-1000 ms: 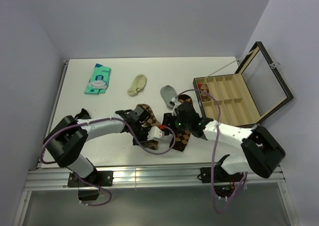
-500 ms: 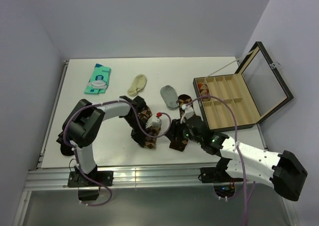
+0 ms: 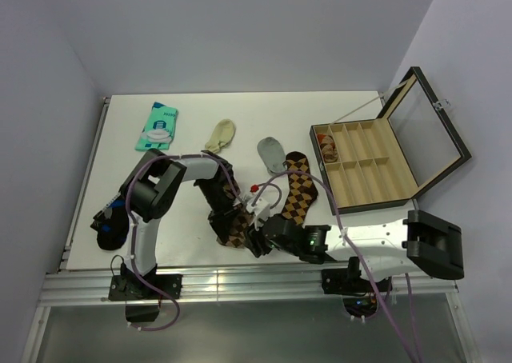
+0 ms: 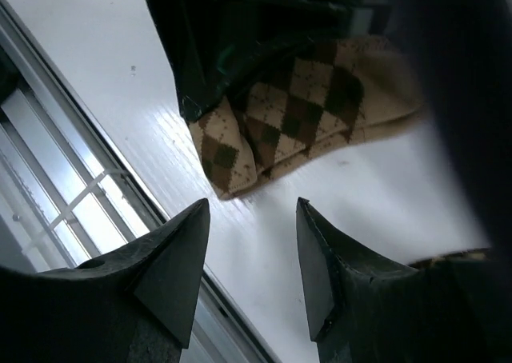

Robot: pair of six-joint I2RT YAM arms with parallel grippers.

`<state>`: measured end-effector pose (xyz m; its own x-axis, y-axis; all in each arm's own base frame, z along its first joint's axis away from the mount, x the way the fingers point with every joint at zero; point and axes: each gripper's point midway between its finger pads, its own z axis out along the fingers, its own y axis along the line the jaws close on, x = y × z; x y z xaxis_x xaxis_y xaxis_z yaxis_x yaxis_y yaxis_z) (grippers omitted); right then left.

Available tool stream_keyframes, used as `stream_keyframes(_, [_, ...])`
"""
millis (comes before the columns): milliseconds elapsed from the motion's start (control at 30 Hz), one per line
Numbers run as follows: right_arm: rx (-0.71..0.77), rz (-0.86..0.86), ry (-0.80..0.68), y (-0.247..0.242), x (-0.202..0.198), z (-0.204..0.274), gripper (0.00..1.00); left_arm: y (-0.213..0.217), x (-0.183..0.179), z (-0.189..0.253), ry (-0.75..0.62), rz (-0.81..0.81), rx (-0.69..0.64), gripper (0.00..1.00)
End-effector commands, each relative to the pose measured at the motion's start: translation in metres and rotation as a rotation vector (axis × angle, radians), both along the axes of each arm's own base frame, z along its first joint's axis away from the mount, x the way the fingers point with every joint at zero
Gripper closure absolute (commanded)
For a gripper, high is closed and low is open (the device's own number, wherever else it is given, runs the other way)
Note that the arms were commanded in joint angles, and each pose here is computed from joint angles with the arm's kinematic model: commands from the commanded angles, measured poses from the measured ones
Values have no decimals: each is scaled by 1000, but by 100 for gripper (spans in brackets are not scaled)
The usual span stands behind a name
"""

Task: Roll the socks
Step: Roll the sock at the center of the board.

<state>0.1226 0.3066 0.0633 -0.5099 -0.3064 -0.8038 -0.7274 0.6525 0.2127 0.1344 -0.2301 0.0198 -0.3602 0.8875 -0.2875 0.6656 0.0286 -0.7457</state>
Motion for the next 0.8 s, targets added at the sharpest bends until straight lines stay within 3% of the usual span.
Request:
stream_keyframes(0, [74, 34, -115, 35, 8, 34, 45, 10, -2, -8, 12, -51, 28, 100])
stream_keyframes(400, [17, 139, -123, 63, -4, 17, 46, 11, -2, -11, 57, -50, 51, 100])
stream_keyframes(600, [-2, 168, -110, 72, -11, 6, 55, 9, 0, -12, 63, -47, 57, 100])
stream_keyframes(767, [-29, 178, -100, 76, -11, -7, 55, 9, 1, -13, 65, -42, 60, 100])
